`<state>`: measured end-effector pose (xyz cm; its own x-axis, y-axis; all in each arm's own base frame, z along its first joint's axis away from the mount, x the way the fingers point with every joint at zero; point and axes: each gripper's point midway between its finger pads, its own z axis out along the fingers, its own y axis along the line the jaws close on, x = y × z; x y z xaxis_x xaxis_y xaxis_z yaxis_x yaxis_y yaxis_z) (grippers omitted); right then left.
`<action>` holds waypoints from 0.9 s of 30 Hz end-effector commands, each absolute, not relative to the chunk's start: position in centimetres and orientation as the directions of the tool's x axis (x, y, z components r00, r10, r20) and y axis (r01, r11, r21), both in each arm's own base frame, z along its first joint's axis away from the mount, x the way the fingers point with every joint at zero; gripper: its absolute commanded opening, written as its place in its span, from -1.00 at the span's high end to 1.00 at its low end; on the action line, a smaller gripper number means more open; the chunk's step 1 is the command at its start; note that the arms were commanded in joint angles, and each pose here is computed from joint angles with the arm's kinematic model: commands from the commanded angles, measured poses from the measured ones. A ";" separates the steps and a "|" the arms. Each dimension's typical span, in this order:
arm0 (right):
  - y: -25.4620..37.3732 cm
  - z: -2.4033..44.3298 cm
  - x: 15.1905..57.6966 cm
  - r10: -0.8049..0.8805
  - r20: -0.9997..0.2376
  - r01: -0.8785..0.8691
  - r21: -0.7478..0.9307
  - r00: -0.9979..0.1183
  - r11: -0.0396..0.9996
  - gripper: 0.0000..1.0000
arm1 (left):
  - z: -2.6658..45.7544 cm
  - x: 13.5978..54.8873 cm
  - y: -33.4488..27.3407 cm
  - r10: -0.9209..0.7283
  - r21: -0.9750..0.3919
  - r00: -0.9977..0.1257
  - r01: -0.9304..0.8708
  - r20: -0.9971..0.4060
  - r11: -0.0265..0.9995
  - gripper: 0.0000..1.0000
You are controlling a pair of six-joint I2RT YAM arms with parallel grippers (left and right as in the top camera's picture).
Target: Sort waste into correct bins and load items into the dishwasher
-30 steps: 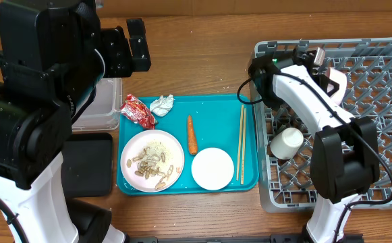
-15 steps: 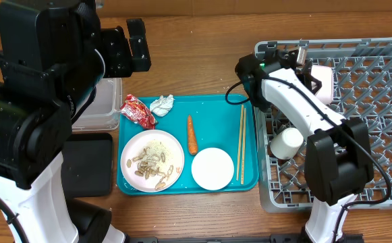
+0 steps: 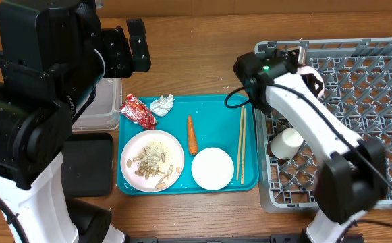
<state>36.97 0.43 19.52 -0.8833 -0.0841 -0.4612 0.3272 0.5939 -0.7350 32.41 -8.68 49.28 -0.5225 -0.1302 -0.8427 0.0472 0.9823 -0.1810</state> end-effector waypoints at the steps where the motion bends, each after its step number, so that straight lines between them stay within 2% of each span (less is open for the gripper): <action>1: 2.2 19.7 35.5 0.034 -0.476 0.333 -0.562 -0.879 0.757 0.08 | 49.2 32.6 -8.4 -0.117 -0.164 -0.522 0.045 -0.845 0.985 -1.00; 4: 5.3 19.0 34.6 0.146 -0.438 0.310 -0.332 -0.887 0.891 0.07 | 49.2 32.6 -8.4 -0.117 -0.164 -0.522 0.045 -0.845 0.985 -1.00; 6: 6.9 19.4 34.0 0.191 -0.415 0.295 -0.201 -0.890 0.934 -0.07 | 49.2 32.5 -8.9 -0.120 -0.182 -0.530 0.066 -0.840 0.981 -1.00; 10: 7.8 20.8 32.7 0.226 -0.396 0.282 -0.088 -0.890 0.955 -0.29 | 48.1 30.9 -11.7 -0.101 -0.272 -0.611 0.194 -0.785 0.942 -1.00; 16: 9.1 22.6 30.9 0.308 -0.319 0.276 0.144 -0.896 0.950 -0.34 | 47.5 30.7 -12.5 -0.085 -0.292 -0.639 0.225 -0.765 0.930 -1.00; 19: 8.4 23.5 30.8 0.356 -0.308 0.303 0.208 -0.882 0.930 -0.39 | 44.8 31.4 -13.4 0.009 -0.245 -0.698 0.263 -0.716 0.933 -1.00; 22: 7.1 23.9 30.8 0.399 -0.311 0.341 0.226 -0.863 0.912 -0.44 | 40.4 32.0 -14.9 0.066 -0.246 -0.797 0.263 -0.601 0.933 -0.97; 25: 6.1 24.4 30.9 0.443 -0.302 0.373 0.263 -0.844 0.890 -0.49 | 34.4 32.0 -16.4 0.144 -0.213 -0.889 0.256 -0.434 0.943 -0.82; 27: 5.5 24.4 31.0 0.471 -0.287 0.394 0.286 -0.835 0.873 -0.50 | 30.4 31.7 -17.3 0.216 -0.182 -0.924 0.283 -0.317 0.942 -0.57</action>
